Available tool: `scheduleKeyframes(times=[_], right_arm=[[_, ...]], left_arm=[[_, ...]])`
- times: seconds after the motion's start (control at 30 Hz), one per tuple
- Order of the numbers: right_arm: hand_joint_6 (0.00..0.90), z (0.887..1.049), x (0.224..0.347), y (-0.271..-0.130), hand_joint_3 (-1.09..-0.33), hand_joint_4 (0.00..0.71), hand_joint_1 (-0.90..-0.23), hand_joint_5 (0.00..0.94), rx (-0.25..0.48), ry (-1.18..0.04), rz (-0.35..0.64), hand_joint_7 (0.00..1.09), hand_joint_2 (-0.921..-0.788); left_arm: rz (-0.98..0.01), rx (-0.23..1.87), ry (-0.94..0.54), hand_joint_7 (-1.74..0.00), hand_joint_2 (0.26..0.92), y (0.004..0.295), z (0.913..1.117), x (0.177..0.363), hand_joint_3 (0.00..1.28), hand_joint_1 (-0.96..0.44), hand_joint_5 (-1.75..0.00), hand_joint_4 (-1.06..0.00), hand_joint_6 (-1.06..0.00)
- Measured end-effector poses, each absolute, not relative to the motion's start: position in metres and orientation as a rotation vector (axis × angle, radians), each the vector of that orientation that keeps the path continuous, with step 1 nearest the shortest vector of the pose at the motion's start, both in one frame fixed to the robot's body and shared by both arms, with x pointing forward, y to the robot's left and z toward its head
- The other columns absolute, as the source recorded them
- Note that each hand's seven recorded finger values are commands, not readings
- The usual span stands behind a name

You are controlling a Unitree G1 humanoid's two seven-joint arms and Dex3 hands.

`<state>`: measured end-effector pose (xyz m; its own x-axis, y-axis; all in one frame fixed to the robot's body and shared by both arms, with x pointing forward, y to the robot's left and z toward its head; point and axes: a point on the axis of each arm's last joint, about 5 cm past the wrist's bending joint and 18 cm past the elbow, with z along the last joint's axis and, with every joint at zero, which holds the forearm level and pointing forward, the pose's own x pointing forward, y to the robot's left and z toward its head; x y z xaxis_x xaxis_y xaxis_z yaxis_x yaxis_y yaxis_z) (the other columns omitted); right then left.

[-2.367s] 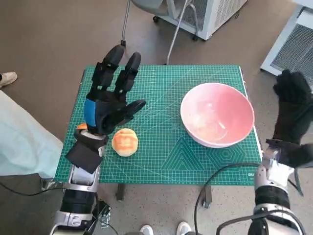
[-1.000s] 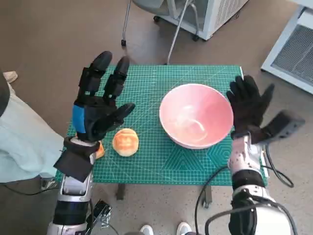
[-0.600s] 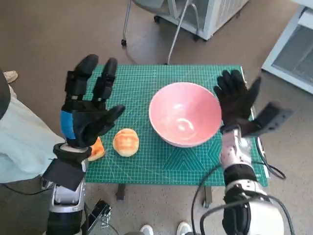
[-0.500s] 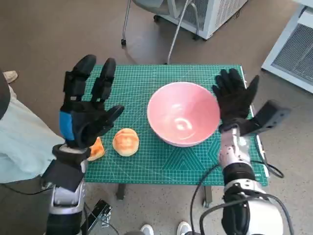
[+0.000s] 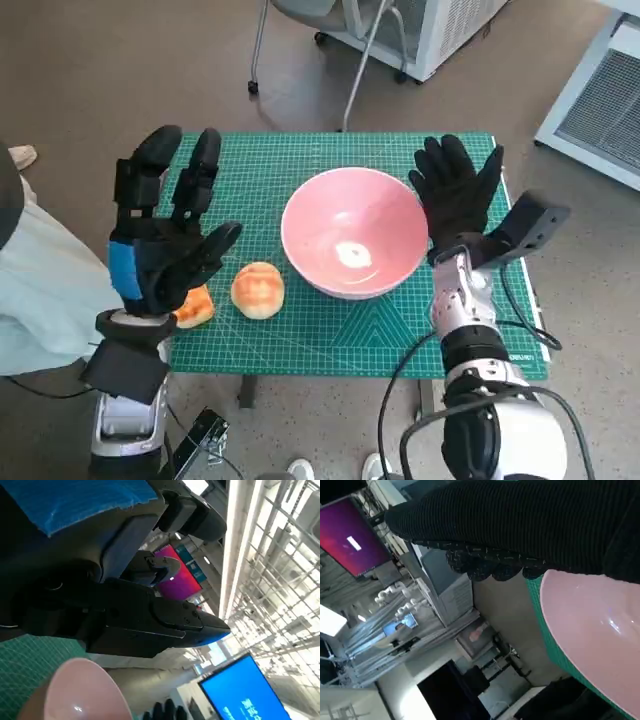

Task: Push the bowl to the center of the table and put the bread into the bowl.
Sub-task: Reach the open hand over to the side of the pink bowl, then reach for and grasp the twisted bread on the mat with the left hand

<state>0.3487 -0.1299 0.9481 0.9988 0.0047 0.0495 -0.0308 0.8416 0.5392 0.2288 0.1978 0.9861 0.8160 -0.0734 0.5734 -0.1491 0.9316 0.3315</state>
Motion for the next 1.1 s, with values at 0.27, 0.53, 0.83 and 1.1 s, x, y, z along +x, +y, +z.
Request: scheduleKeyframes(times=[0.27,0.53,0.83,1.1], right_arm=[[0.042,0.961,0.351,-0.138,-0.901,0.281,-0.502,0.015,0.418,-0.178,0.06,0.61,-0.921],[0.035,0.985,0.352,-0.155,-0.843,0.295,-0.554,0.016,0.257,-0.443,0.147,0.65,-0.921],[0.043,0.998,0.341,-0.162,-0.792,0.326,-0.652,0.025,0.067,-0.735,0.288,0.72,-0.921],[0.027,0.999,0.331,-0.164,-0.788,0.34,-0.654,0.028,-0.019,-0.839,0.341,0.77,-0.921]], left_arm=[[0.035,0.653,-0.595,-0.66,0.918,0.234,0.994,0.225,0.04,-0.1,-0.04,-0.34,-0.15],[-0.053,1.114,-0.48,-0.45,0.914,0.287,1.022,0.224,0.01,0.01,-0.01,-0.34,-0.27],[-0.175,1.516,-0.386,-0.23,0.89,0.324,1.068,0.223,0.0,0.11,0.0,-0.33,-0.39],[-0.35,1.872,-0.312,-0.13,0.788,0.33,1.086,0.23,0.0,-0.01,0.0,-0.3,-0.4]])
